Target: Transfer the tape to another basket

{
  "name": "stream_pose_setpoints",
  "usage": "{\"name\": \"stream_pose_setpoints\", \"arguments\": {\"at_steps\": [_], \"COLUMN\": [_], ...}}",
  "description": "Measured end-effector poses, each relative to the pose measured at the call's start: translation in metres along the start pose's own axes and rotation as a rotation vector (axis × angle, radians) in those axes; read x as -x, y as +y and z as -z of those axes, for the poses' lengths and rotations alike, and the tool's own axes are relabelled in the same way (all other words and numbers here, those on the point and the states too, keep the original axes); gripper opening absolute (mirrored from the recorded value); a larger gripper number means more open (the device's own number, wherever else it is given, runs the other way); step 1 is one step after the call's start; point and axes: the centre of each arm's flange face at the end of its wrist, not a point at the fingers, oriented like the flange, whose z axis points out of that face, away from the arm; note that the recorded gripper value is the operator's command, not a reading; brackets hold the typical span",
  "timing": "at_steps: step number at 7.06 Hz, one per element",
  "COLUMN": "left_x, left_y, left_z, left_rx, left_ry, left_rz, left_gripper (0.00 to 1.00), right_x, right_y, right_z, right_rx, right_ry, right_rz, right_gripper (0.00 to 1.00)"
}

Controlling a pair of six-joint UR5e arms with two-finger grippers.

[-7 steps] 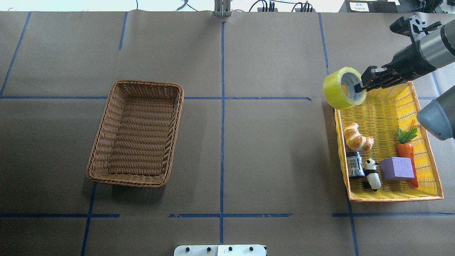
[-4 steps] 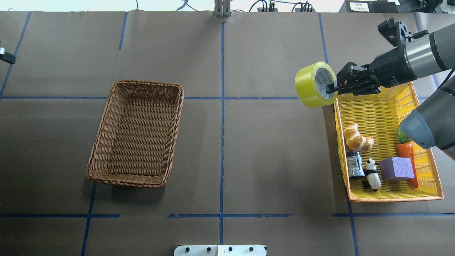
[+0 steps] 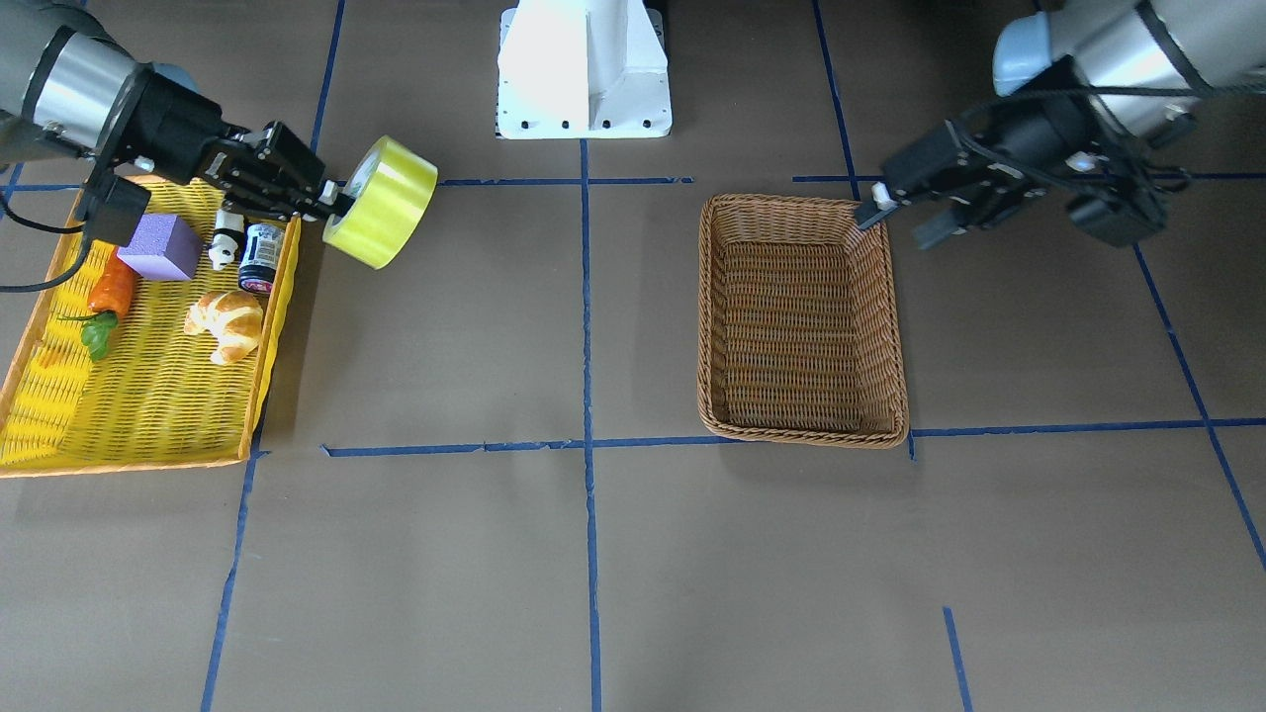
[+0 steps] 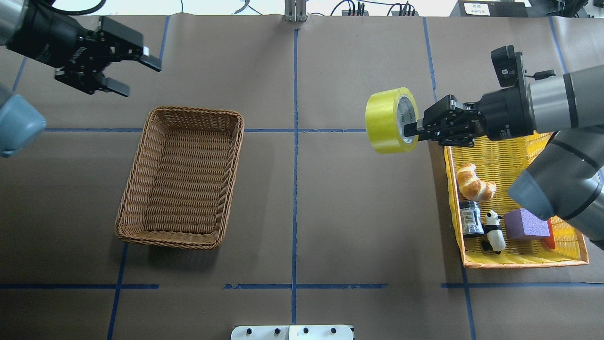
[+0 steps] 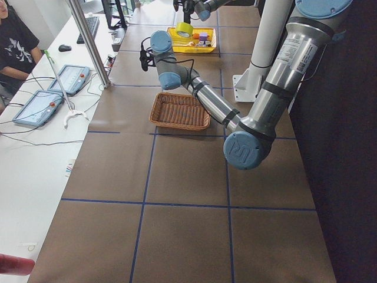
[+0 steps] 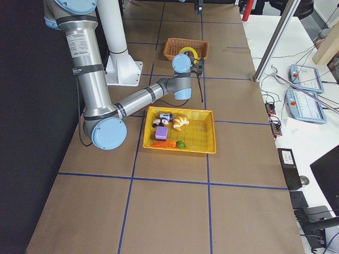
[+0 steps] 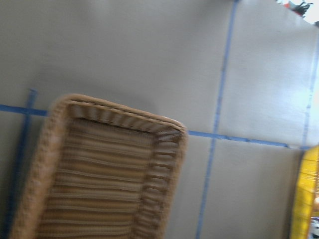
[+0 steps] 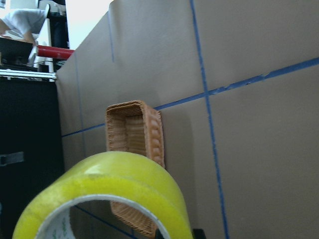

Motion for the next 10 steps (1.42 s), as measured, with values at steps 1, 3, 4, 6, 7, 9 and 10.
{"name": "stream_pose_setpoints", "arguments": {"at_steps": [1,3,4,6,7,9,10], "left_x": [-0.022,-0.059,-0.071,-0.084,-0.09,-0.102,-0.107], "left_y": [0.017,0.068,0.103,0.141,0.149,0.158,0.162], "left_z": [-0.009,-0.036,-0.058,-0.075,-0.075,-0.072,-0.072], "left_rx": [-0.026,-0.042,-0.028,0.005,0.023,0.054,0.063], "left_ry": [0.097,0.39,0.557,0.745,0.79,0.851,0.868], "left_rz": [0.012,0.067,0.13,0.226,0.231,0.224,0.224], "left_gripper": [1.0,1.0,1.0,1.0,1.0,1.0,0.98], "right_x": [0.003,0.007,0.016,0.048,0.06,0.071,0.071], "right_y": [0.02,0.06,0.069,0.075,0.076,0.078,0.081], "right_z": [-0.011,-0.033,-0.038,-0.048,-0.05,-0.053,-0.056], "right_rx": [0.012,0.055,0.077,0.123,0.14,0.169,0.18], "right_ry": [-0.104,-0.283,-0.329,-0.396,-0.419,-0.448,-0.449], "right_rz": [-0.045,-0.106,-0.127,-0.184,-0.215,-0.262,-0.273], "right_gripper": [0.0,0.0,0.0,0.0,0.01,0.01,0.01]}}
